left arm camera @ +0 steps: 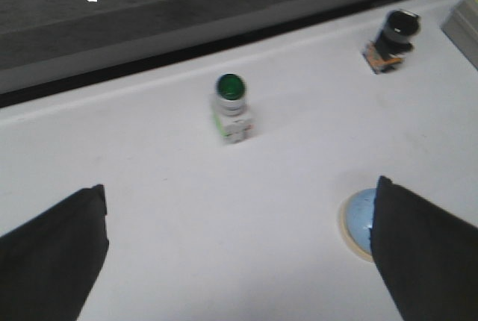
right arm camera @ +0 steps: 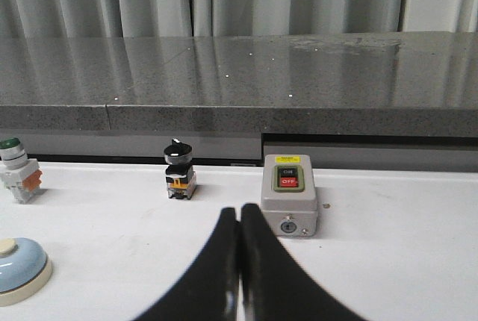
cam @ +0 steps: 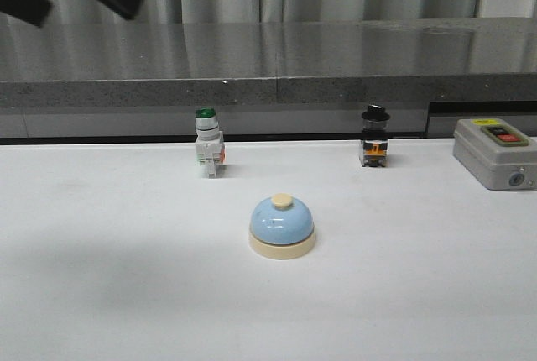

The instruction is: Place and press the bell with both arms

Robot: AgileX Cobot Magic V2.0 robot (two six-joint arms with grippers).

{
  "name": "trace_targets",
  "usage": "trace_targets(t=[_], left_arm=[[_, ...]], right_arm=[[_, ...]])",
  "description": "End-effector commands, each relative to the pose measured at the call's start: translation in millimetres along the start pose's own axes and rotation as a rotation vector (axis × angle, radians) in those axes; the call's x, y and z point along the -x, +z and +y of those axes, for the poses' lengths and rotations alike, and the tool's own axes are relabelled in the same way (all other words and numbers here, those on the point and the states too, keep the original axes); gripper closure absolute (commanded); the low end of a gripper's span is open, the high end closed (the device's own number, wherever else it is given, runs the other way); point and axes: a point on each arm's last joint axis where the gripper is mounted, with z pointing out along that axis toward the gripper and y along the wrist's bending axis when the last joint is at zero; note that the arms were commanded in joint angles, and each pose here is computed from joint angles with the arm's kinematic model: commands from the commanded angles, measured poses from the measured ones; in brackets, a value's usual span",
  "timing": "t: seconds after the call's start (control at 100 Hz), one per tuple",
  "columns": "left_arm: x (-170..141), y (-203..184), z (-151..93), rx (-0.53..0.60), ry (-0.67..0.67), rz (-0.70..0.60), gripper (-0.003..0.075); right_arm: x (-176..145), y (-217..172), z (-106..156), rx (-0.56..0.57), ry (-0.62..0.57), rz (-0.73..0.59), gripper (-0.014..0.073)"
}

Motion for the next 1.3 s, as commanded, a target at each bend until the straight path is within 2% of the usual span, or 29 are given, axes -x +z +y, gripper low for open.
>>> trace_targets(t=[0.0, 0.1, 0.21, 0.57, 0.85, 0.97, 1.09, 1.26, 1.29], left_arm=[[6.4, -31.7, 16.5, 0.049, -0.061, -0.168, 0.0048], [-9.8, -51.8, 32.2, 0.110, -0.097, -0.209, 0.0048], [-27.0, -69.8, 38.0, 0.143, -0.114, -0.241, 0.0048], [-73.9, -119.9, 27.7, 0.130, -0.109, -0.380, 0.0048], [-78.6, -131.3, 25.2, 0.126, -0.102, -0.430, 0.0071], [-78.6, -131.3, 25.2, 0.126, -0.102, -0.430, 0.0190], [-78.0, -131.6, 25.3, 0.126, -0.101, -0.438, 0.0395], [-77.5, -131.9, 25.4, 0.127, -0.101, -0.444, 0.0726], [-77.5, -131.9, 25.4, 0.127, -0.101, -0.444, 0.0738]], right_arm=[[13.3, -2.1, 0.5, 0.000, -0.018, -0.114, 0.0655], [13.3, -2.1, 0.5, 0.000, -0.018, -0.114, 0.0655], [13.3, -2.1, 0.5, 0.000, -0.018, -0.114, 0.0655], [13.3, -2.1, 0.5, 0.000, -0.018, -0.114, 0.0655], [13.3, -2.1, 0.5, 0.000, -0.018, -0.114, 0.0655], [13.3, -2.1, 0.5, 0.000, -0.018, -0.114, 0.0655], [13.3, -2.1, 0.5, 0.000, -0.018, -0.114, 0.0655], [13.3, -2.1, 0.5, 0.000, -0.018, -0.114, 0.0655], [13.3, -2.1, 0.5, 0.000, -0.018, -0.114, 0.0655]])
